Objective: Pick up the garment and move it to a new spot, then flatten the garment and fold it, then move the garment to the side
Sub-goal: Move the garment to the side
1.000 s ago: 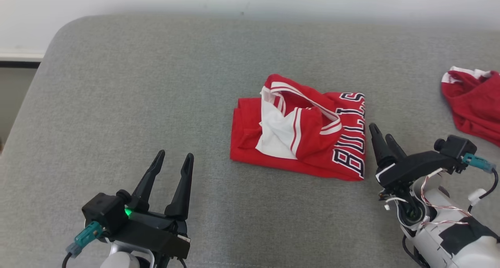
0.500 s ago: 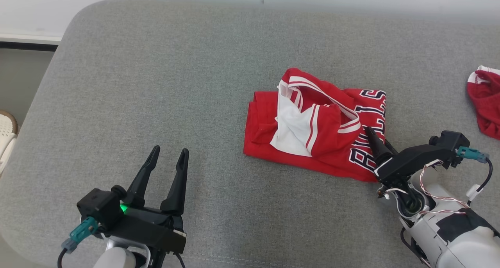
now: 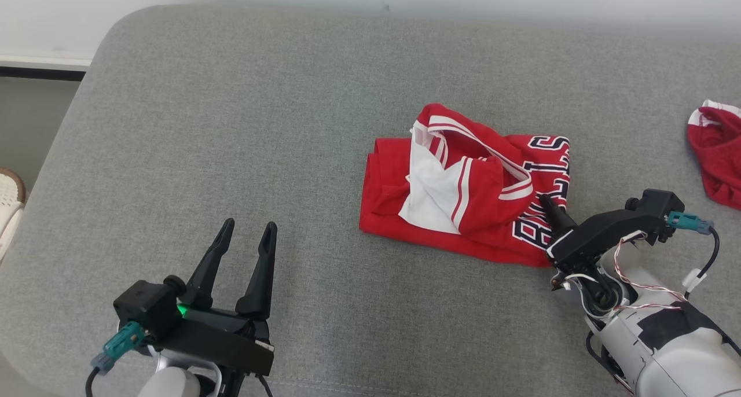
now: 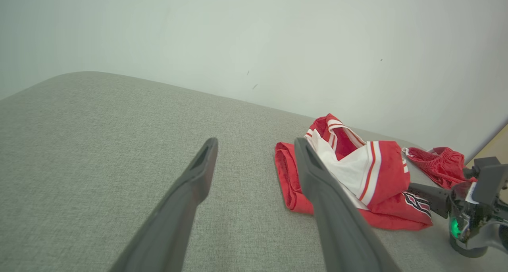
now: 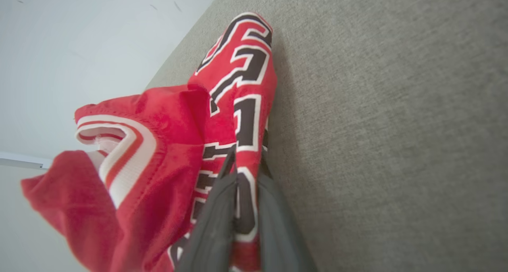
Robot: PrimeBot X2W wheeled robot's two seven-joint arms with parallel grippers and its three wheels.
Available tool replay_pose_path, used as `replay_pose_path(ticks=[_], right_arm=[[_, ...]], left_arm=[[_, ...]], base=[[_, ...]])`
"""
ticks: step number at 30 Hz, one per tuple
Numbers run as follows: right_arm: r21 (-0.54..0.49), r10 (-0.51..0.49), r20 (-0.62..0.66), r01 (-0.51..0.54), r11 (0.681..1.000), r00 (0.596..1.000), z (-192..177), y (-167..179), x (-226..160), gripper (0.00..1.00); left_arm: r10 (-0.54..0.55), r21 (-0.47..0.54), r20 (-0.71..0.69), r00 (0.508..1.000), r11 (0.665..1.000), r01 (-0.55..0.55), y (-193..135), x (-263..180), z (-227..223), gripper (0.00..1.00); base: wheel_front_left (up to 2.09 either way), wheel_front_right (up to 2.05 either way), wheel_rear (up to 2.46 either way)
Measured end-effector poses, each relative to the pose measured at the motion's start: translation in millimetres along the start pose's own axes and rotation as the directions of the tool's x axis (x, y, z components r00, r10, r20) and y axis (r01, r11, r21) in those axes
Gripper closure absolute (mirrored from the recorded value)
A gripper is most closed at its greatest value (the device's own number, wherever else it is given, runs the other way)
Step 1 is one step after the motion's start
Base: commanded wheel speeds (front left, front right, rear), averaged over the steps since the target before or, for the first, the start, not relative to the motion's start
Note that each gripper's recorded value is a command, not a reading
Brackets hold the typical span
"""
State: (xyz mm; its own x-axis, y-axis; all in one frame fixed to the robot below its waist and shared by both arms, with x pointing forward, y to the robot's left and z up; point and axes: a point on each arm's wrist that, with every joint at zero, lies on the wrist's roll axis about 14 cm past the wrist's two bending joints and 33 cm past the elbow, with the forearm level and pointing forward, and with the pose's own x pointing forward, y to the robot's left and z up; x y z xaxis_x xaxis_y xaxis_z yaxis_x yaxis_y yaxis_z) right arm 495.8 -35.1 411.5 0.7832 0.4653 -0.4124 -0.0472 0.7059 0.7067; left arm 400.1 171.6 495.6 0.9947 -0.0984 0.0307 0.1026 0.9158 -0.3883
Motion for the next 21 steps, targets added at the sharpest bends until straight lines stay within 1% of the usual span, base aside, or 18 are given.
replay_pose_path(ticks=[4, 11, 14, 18, 21], right_arm=[[-0.008, 0.022, 0.022, -0.022, 1.000, 1.000, 7.6, 9.1, -0.9, 1.00], [-0.084, 0.082, 0.095, -0.074, 0.994, 0.992, 36.8, 31.6, -5.6, 1.00], [-0.163, 0.120, 0.119, -0.100, 0.982, 0.986, 53.3, 45.2, -9.8, 1.00], [-0.243, 0.166, 0.153, -0.126, 0.962, 0.974, 76.0, 62.7, -17.8, 1.00], [-0.301, 0.205, 0.142, -0.155, 0.941, 0.969, 80.8, 76.7, -24.1, 1.00]], left_arm=[[-0.002, 0.000, 0.006, 1.000, 1.000, 0.002, -1.1, -0.3, 2.2, 0.00], [-0.012, -0.003, 0.016, 1.000, 1.000, 0.012, -5.0, -0.4, 5.2, 0.00], [-0.019, -0.005, 0.018, 1.000, 1.000, 0.019, -7.7, -0.3, 5.5, 0.00], [-0.037, -0.009, 0.022, 0.999, 0.999, 0.037, -14.2, 0.9, 6.5, 0.00], [-0.054, -0.017, 0.015, 0.998, 0.998, 0.055, -19.9, -0.9, 3.1, 0.00]], base=[[0.00, 0.00, 0.00], [0.00, 0.00, 0.00], [0.00, 0.00, 0.00], [0.00, 0.00, 0.00], [0.00, 0.00, 0.00]])
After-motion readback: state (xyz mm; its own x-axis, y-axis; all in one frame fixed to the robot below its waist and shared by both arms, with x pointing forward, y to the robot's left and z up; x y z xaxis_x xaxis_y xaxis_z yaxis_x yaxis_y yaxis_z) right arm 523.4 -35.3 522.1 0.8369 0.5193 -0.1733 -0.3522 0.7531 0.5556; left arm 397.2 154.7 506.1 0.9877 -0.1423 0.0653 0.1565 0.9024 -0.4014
